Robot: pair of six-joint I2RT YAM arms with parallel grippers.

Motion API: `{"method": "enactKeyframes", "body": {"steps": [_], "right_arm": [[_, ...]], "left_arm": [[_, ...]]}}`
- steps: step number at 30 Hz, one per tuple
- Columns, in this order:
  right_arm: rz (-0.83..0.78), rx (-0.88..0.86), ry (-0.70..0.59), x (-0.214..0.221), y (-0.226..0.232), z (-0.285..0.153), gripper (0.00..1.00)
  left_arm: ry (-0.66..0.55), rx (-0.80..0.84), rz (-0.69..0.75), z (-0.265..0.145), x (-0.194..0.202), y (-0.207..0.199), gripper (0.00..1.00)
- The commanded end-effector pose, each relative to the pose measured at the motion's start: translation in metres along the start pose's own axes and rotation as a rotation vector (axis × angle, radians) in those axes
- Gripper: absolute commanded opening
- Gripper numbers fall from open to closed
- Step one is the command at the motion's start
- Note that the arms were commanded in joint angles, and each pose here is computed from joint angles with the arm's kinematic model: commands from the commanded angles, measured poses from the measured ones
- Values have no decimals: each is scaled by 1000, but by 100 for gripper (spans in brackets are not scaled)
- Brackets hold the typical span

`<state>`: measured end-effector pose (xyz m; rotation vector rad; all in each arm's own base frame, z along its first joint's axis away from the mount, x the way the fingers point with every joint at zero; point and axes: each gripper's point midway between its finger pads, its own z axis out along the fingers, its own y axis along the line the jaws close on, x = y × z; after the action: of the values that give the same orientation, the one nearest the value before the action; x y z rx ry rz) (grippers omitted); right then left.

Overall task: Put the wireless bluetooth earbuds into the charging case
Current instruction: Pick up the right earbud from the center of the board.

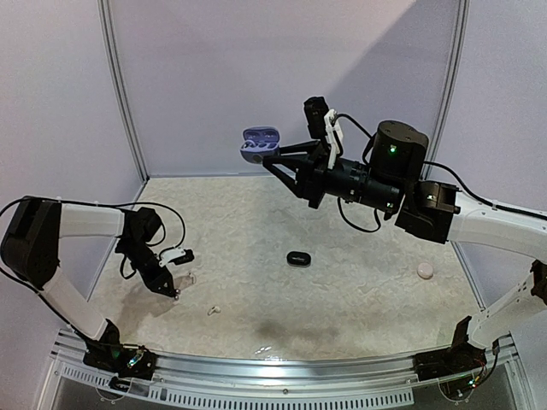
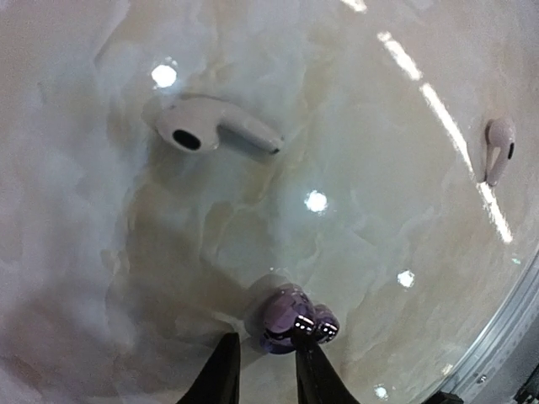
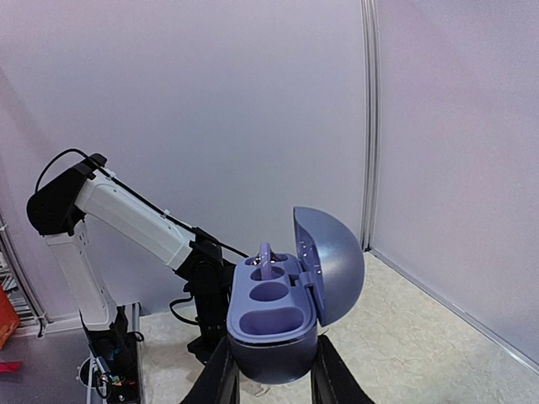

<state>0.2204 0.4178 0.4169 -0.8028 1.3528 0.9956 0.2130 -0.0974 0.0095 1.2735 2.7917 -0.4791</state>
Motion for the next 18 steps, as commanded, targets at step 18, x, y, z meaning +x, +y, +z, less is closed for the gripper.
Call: {"method": "enactKeyframes", "body": {"steps": [18], "right_arm": [[-1,45,2,-5,-8,-9,0]], "left_arm": [[-13,33,45,5,-16,-13,0]]}}
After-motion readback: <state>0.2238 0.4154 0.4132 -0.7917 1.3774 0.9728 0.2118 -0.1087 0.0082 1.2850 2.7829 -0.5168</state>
